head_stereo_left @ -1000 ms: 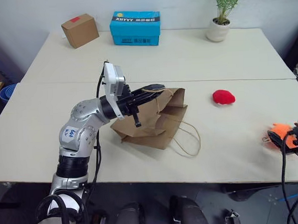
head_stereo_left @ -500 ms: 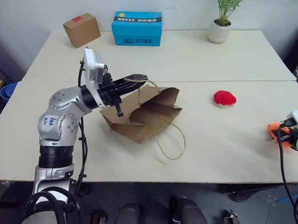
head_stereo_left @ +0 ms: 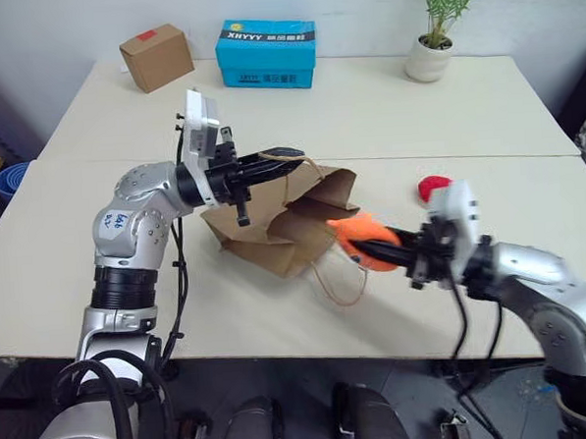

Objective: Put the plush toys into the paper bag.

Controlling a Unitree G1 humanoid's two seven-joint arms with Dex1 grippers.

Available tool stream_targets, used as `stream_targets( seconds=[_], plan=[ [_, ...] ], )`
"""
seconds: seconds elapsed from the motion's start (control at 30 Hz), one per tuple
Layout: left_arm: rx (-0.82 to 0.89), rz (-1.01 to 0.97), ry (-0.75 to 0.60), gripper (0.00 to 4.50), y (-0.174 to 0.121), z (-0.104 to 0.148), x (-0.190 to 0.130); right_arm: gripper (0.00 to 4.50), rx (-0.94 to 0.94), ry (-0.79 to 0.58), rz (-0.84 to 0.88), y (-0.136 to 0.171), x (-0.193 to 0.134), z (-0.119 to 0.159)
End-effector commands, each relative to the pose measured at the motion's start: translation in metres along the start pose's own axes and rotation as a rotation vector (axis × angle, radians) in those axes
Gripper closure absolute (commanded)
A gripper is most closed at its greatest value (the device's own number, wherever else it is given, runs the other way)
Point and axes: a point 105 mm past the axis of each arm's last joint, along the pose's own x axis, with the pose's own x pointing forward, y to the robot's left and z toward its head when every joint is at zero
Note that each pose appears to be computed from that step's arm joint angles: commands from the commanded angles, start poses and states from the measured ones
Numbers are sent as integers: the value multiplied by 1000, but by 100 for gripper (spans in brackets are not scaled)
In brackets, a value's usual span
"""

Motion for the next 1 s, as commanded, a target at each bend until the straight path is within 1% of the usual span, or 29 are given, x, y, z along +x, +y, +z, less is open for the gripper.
stream_targets(
  seconds=[0.03,0.17,0.3,0.4,0.47,0.5,0.53,0.57,0.6,0.7,0.8,0.87,0.9,0.97,1.0],
  plan=[
    [46,-56,-28,450,-8,13,9,421,-51,22,-68,-16,24,-12],
    [34,-84,-48,450,-13,12,15,421,-54,40,-71,-22,59,-23],
    [22,-112,-58,450,-17,10,20,421,-69,15,-86,-24,91,-21],
    [21,-111,-61,450,-17,9,20,421,-62,7,-73,-22,104,-21],
    [24,-102,-65,450,-16,8,20,421,8,7,-61,-22,109,-27],
    [25,-97,-66,450,-15,8,20,421,16,8,-82,-26,108,-29],
    [28,-94,-66,450,-15,8,20,386,17,18,-87,-28,106,-30],
    [31,-88,-67,450,-14,8,19,348,-1,22,-70,-27,102,-29],
    [33,-81,-68,450,-13,9,17,329,-16,12,-62,-28,96,-26],
    [36,-56,-59,450,-10,7,11,219,-50,-78,6,-24,54,-9],
    [38,-44,-56,450,-10,6,8,114,-40,-157,11,-23,14,-3],
    [39,-37,-54,450,-10,5,7,114,-10,-213,26,-19,-12,1],
    [39,-33,-53,450,-10,4,6,114,2,-194,5,-20,-23,-2],
    [44,-25,-43,450,-9,2,4,114,36,-193,-80,-25,-48,-6],
    [46,-21,-39,450,-9,1,3,114,23,-197,-144,-30,-64,-8]
  ],
)
